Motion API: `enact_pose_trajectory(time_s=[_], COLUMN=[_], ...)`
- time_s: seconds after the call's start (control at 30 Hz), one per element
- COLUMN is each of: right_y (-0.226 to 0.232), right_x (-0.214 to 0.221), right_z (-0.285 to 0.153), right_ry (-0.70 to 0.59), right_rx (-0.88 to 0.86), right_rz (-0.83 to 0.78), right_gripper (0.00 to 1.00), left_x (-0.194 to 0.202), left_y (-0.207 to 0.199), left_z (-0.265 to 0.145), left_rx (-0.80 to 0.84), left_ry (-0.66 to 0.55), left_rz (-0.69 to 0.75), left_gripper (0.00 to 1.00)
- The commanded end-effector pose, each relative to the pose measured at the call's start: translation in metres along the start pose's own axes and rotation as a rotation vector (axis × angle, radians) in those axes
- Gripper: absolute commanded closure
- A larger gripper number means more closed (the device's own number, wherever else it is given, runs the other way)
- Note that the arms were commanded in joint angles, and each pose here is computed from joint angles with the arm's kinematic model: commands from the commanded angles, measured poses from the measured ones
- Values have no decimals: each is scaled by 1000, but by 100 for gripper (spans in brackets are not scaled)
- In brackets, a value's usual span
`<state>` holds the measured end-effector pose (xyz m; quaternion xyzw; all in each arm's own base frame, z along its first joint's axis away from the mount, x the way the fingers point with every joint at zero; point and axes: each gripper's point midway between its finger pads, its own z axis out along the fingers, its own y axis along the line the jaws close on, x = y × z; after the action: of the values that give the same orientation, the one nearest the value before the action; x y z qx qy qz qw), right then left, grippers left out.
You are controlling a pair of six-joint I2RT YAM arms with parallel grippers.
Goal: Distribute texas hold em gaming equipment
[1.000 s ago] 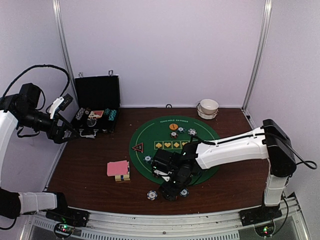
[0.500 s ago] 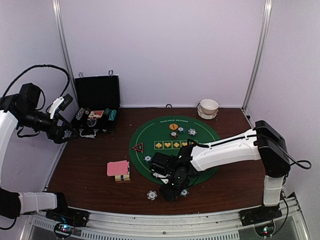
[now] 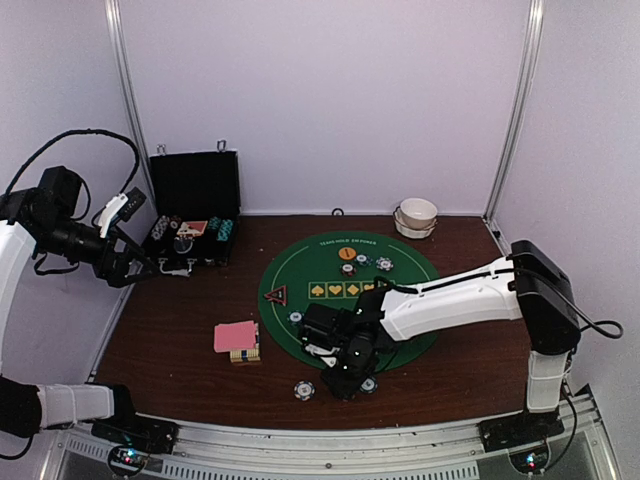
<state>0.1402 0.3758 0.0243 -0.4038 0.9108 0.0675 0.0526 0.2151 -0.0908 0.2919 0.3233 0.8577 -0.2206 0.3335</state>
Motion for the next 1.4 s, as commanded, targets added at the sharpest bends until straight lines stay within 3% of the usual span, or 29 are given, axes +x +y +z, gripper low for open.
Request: enact_pose_trajectory(time_s=[0.0,0.23,0.47,0.73,1.0,1.07,1.27,1.37], right_y=[6,-2,-46,-99,-117,-119,-121,-119], right_x=[-10,-19,-25,-20,-1,3,-4,-16], right_z=[-24,-45,-51,-33,-12,-9,-22,-39], right_ry=[-39,-69,-92,-71,-32,-26,-60,-104], right_rx=[-13,21,59,107,121,126,129,125], right_rz=[-12,-6,95,206,250,257,267,268], right_gripper=[68,78,79,81,79,74,37,28], left_x=[-1,0,4,8,15,18,28,36], left_y=[-2,-2,0,2,2,2,-1,0], left_z=[-3,-1,3,7,14,17,34,48], left_rx=[2,5,15,19,41,58,119,141], left_ry=[-14,-9,6,20,40,46,96,138], left_rz=[15,14,13,13,8,4,9,22], left_gripper=[2,2,2,2,2,2,2,2])
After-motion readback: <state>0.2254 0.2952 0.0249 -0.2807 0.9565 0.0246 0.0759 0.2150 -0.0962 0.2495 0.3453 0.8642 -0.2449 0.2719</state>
